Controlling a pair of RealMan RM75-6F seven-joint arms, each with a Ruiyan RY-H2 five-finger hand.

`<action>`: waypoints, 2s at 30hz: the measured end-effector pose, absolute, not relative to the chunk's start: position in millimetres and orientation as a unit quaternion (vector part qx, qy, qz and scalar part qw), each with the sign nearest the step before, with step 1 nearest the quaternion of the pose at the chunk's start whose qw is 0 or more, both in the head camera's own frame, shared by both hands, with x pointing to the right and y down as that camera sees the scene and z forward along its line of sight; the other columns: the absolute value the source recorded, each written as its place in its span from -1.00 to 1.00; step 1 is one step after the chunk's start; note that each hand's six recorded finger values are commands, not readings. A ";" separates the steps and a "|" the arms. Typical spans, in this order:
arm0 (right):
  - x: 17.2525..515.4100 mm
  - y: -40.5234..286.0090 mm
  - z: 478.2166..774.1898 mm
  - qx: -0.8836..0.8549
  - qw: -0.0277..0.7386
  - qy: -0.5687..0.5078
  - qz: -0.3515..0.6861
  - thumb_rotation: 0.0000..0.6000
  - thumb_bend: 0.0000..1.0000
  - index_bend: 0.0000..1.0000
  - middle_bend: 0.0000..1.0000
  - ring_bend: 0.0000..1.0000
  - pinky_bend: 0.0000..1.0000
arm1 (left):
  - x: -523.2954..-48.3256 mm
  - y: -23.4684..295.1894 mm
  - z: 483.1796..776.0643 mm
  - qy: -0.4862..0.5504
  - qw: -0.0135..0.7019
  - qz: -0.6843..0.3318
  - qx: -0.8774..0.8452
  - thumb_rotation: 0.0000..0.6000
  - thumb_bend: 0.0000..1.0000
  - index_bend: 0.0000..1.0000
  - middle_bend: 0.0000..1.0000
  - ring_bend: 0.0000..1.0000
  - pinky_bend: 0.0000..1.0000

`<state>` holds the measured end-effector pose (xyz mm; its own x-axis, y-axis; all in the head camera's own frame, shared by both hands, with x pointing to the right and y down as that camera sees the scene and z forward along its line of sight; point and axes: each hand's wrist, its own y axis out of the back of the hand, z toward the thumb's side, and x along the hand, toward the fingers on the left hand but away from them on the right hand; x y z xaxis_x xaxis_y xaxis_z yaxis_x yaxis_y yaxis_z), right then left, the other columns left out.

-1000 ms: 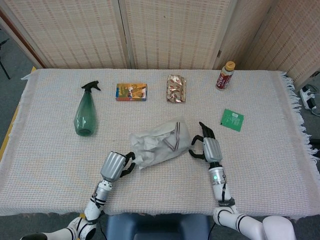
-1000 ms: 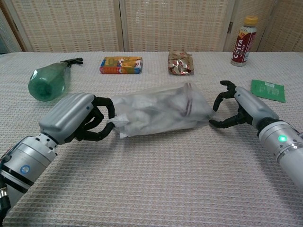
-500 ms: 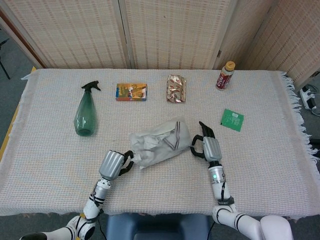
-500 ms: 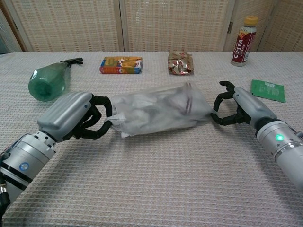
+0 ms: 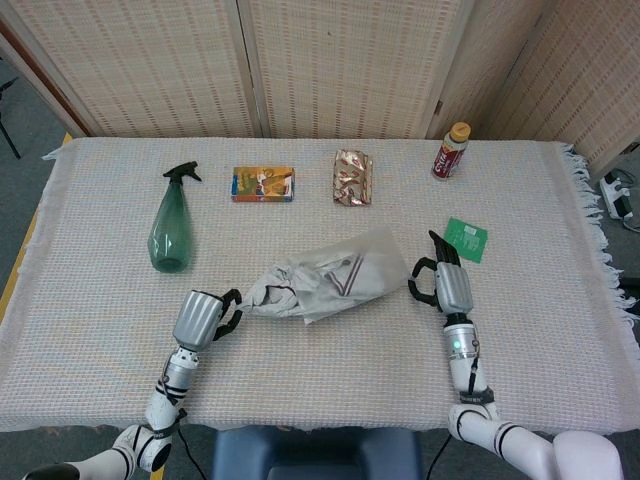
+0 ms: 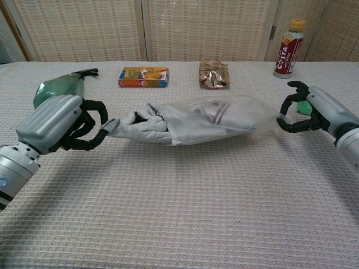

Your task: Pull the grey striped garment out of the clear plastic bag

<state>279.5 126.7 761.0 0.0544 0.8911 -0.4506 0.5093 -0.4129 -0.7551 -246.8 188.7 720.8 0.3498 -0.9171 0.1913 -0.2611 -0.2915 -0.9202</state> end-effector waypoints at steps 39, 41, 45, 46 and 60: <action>391.4 138.1 664.7 -0.656 0.280 -0.463 0.526 1.00 -0.86 -1.00 -1.00 -1.00 -1.00 | -384.5 199.2 643.8 0.416 0.346 -0.501 -0.676 -0.52 -0.72 -0.89 -0.45 -0.36 -0.08; 394.4 144.0 645.7 -0.651 0.299 -0.453 0.530 1.00 -0.86 -1.00 -1.00 -1.00 -1.00 | -392.7 200.0 635.3 0.400 0.336 -0.522 -0.675 -0.51 -0.71 -0.87 -0.58 -0.60 -0.34; 404.1 157.8 610.4 -0.628 0.350 -0.428 0.547 1.00 -0.87 -1.00 -1.00 -1.00 -1.00 | -421.3 206.0 610.3 0.353 0.352 -0.574 -0.649 -0.51 -0.70 -0.72 -0.61 -0.71 -0.52; 405.6 162.2 604.1 -0.621 0.362 -0.421 0.553 1.00 -0.86 -1.00 -1.00 -1.00 -1.00 | -426.8 209.3 605.5 0.348 0.357 -0.582 -0.643 -0.52 -0.69 -0.69 -0.61 -0.73 -0.55; 423.2 209.1 561.6 -0.587 0.401 -0.402 0.577 1.00 -0.86 -1.00 -1.00 -1.00 -1.00 | -449.4 265.8 553.3 0.363 0.428 -0.590 -0.580 -0.04 -0.65 -0.51 -0.72 -0.90 -0.75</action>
<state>423.2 209.1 561.6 0.0108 0.9350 -0.3545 0.0086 -0.3546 -0.9350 -449.4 265.8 553.3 0.0407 -0.9264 0.3743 0.0846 -0.3701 -0.9251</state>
